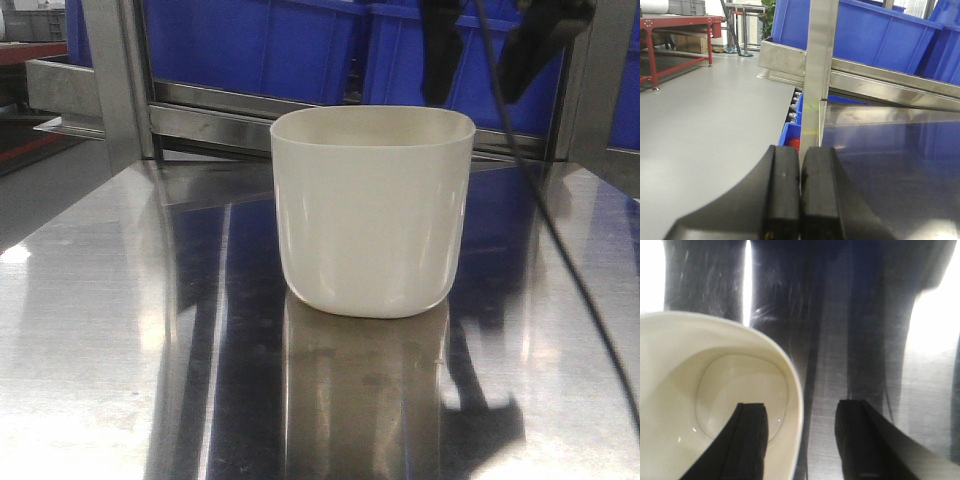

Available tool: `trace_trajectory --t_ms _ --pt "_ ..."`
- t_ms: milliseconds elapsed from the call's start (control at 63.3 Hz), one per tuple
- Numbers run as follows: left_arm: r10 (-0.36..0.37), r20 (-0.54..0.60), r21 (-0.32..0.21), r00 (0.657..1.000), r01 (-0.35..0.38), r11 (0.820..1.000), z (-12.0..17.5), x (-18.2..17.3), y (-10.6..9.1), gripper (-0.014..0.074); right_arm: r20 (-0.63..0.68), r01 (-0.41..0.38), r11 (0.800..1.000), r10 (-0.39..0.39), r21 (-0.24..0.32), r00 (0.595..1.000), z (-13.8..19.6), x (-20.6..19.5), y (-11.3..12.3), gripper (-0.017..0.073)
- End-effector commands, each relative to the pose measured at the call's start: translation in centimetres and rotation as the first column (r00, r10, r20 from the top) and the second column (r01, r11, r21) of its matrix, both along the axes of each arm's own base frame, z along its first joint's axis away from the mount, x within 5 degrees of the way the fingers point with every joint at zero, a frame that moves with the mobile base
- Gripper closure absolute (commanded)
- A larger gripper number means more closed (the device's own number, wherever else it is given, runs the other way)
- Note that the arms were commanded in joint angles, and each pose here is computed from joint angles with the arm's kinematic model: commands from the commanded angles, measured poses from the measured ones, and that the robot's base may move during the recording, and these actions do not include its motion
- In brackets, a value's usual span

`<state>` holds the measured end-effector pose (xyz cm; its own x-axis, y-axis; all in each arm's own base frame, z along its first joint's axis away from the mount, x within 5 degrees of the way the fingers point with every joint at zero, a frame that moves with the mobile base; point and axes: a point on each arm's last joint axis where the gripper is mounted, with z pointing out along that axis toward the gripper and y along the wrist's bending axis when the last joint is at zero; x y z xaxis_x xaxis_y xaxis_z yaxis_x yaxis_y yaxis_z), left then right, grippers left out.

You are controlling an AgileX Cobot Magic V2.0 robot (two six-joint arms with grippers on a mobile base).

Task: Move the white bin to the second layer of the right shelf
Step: 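Grasp the white bin's rim with the right gripper and lift it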

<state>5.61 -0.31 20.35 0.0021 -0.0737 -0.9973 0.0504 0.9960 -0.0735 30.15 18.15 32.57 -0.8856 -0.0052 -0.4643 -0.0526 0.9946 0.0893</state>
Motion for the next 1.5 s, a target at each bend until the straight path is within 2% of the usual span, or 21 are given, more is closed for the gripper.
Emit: trace_trajectory --t_ms 0,253,363,537,727,822,948,964,1011,1074,1232,1406,1485 --pt "0.011 0.072 -0.010 0.997 -0.011 1.000 -0.1 -0.1 0.1 0.0509 0.065 -0.004 1.000 0.002 0.029 0.998 1.9 0.0 -0.1 0.0146" --pt "0.012 0.078 -0.011 0.997 -0.011 1.000 0.0 -0.1 0.1 0.0509 0.001 0.000 0.999 0.000 0.044 1.000 0.3 0.4 0.7 0.0146" --pt "0.011 0.072 -0.010 0.997 -0.011 1.000 -0.1 -0.1 0.1 0.0509 -0.035 0.025 0.998 -0.023 0.052 0.999 -0.5 0.5 0.8 0.0146" --pt "0.012 0.078 -0.011 0.997 -0.011 1.000 0.0 -0.1 0.1 0.0509 -0.067 0.033 0.999 -0.031 0.033 0.997 -1.6 0.3 0.6 0.0146" --pt "0.011 0.072 -0.010 0.997 -0.011 1.000 -0.1 -0.1 0.1 0.0509 -0.069 0.044 0.998 -0.041 0.037 0.997 -1.7 0.3 0.6 0.0154" --pt "0.011 0.072 -0.010 0.997 -0.011 1.000 -0.1 -0.1 0.1 0.0509 -0.064 0.043 0.999 -0.041 0.034 0.997 -1.6 0.3 0.6 0.0240" --pt "0.011 0.072 -0.010 0.997 -0.011 1.000 -0.1 -0.1 0.1 0.0509 -0.005 0.038 0.998 -0.038 0.052 0.999 -0.2 0.1 0.1 0.0522" --pt "0.011 0.072 -0.010 0.997 -0.011 1.000 -0.1 -0.1 0.1 0.0509 0.000 0.037 0.998 -0.037 0.056 0.999 -0.1 0.1 0.1 0.0525" --pt "0.012 0.078 -0.011 0.997 -0.011 1.000 0.0 -0.1 0.1 0.0509 0.021 0.039 0.997 -0.041 0.068 0.999 0.6 -0.1 -0.2 0.0488" --pt "0.011 0.072 -0.010 0.997 -0.011 1.000 -0.1 -0.1 0.1 0.0509 0.045 0.026 0.997 -0.029 0.066 0.999 1.3 -0.4 -0.6 0.0496" --pt "0.011 0.072 -0.010 0.997 -0.011 1.000 -0.1 -0.1 0.1 0.0509 0.109 -0.077 0.997 0.077 -0.005 0.991 2.8 -0.7 -2.1 0.0510" --pt "0.011 0.072 -0.010 0.997 -0.011 1.000 -0.1 -0.1 0.1 0.0509 0.148 -0.116 0.991 0.125 -0.063 0.981 3.8 -0.4 -5.4 0.0510" --pt "0.011 0.072 -0.010 0.997 -0.011 1.000 -0.1 -0.1 0.1 0.0509 0.164 -0.105 0.993 0.114 -0.062 0.980 3.8 -0.7 -7.3 0.0510"
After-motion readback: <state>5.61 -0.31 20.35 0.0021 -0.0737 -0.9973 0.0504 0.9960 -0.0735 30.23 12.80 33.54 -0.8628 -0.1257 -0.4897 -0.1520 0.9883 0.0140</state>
